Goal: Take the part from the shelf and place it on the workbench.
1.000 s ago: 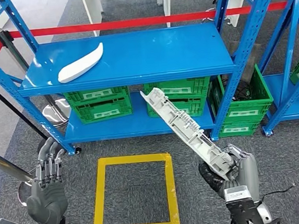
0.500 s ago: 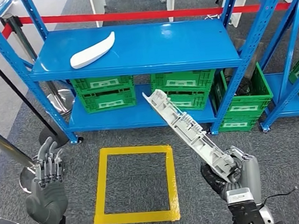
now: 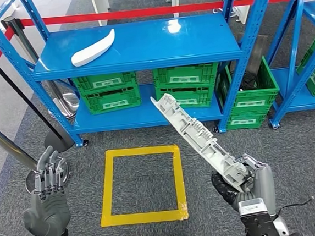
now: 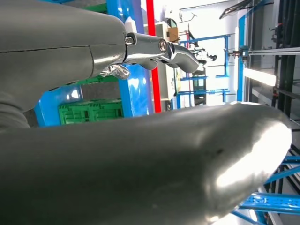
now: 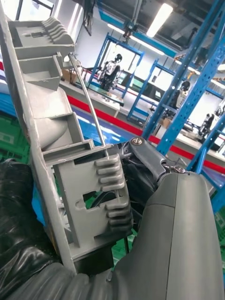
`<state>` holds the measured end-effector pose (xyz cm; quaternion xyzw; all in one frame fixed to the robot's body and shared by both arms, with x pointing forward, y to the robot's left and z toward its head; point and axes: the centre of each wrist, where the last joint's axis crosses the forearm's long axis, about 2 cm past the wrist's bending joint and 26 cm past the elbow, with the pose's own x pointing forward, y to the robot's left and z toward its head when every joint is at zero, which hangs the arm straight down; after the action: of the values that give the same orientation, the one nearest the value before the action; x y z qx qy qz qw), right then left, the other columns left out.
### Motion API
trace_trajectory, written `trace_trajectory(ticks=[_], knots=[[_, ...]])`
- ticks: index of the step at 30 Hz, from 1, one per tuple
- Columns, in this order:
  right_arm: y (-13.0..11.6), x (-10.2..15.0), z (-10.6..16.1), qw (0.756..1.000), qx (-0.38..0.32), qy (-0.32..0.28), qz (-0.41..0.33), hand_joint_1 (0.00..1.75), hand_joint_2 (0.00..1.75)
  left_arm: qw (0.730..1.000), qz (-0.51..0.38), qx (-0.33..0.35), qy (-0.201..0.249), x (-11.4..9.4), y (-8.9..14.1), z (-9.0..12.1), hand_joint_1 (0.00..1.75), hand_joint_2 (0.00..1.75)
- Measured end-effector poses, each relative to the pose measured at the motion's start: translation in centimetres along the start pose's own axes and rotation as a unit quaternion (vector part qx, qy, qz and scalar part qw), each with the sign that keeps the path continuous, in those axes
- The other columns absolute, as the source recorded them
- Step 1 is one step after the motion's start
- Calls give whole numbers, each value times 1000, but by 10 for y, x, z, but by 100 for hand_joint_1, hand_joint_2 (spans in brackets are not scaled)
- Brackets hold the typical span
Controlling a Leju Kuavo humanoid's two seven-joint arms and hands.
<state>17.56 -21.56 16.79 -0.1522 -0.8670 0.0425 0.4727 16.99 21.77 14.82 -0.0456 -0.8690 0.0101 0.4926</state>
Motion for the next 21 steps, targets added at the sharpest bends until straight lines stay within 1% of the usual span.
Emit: trace_trajectory(ticks=[14, 21], knots=[[2, 0, -1, 1000, 9, -11, -9, 175, 175, 1000, 7, 8, -7, 0, 2, 1, 0, 0], [5, -2, 0, 1000, 14, -6, -18, 175, 175, 1000, 5, 13, -6, 0, 3, 2, 0, 0]])
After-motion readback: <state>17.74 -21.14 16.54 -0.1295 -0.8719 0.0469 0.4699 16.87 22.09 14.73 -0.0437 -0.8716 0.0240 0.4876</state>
